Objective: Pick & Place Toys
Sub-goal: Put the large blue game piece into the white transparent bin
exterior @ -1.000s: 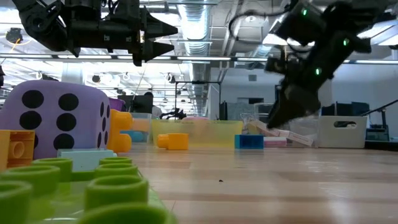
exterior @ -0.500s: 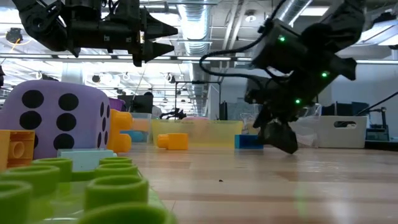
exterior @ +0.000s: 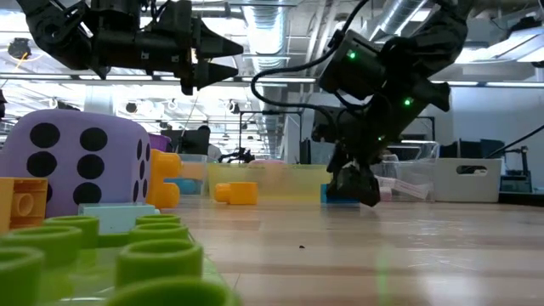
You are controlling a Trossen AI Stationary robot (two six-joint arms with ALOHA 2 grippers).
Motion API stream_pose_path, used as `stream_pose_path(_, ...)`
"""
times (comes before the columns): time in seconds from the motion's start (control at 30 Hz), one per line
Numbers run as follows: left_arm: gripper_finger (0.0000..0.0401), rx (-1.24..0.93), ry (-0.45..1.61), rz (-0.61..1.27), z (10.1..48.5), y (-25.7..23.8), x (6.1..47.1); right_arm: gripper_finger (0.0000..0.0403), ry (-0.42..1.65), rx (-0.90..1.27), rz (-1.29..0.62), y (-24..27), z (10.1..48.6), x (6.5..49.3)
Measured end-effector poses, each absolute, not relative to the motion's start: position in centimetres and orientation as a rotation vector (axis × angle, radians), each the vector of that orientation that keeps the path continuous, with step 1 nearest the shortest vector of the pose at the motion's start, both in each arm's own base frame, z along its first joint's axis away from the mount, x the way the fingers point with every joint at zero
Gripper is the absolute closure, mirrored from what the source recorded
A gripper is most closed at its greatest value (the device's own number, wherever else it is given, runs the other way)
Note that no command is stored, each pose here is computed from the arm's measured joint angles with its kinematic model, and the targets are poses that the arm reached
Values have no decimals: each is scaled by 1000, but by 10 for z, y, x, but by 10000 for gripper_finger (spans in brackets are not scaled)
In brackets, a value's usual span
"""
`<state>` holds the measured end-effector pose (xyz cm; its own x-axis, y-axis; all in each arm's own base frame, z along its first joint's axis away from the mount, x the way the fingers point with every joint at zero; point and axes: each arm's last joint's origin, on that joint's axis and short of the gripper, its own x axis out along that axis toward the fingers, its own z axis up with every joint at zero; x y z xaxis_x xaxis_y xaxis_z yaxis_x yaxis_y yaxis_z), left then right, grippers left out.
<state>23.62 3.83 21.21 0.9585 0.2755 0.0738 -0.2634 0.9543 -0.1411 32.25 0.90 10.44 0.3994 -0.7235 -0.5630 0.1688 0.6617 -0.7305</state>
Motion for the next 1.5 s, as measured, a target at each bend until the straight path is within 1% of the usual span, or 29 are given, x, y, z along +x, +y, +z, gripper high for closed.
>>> stream_pose_path(0.23, 91, -131, -85, 275, 211, 38, 236, 155, 1055, -658, -556, 3, 103, 322)
stream_pose_path(0.5, 91, -131, -83, 279, 211, 38, 236, 155, 1080, -669, -568, -6, 103, 322)
stream_pose_path(0.8, 91, -131, -82, 278, 211, 38, 236, 155, 1127, -773, -512, -9, 103, 322)
stream_pose_path(1.07, 91, -131, -82, 277, 211, 38, 236, 155, 1128, -776, -513, -9, 103, 322)
stream_pose_path(1.13, 91, -131, -82, 277, 211, 38, 236, 161, 1127, -774, -514, -9, 103, 322)
stream_pose_path(1.2, 91, -131, -82, 277, 211, 38, 236, 179, 1125, -769, -517, -9, 103, 322)
stream_pose_path(1.3, 91, -131, -82, 277, 211, 38, 236, 229, 1124, -767, -518, -9, 103, 322)
stream_pose_path(1.5, 91, -131, -81, 274, 211, 38, 236, 376, 1109, -767, -547, -9, 105, 322)
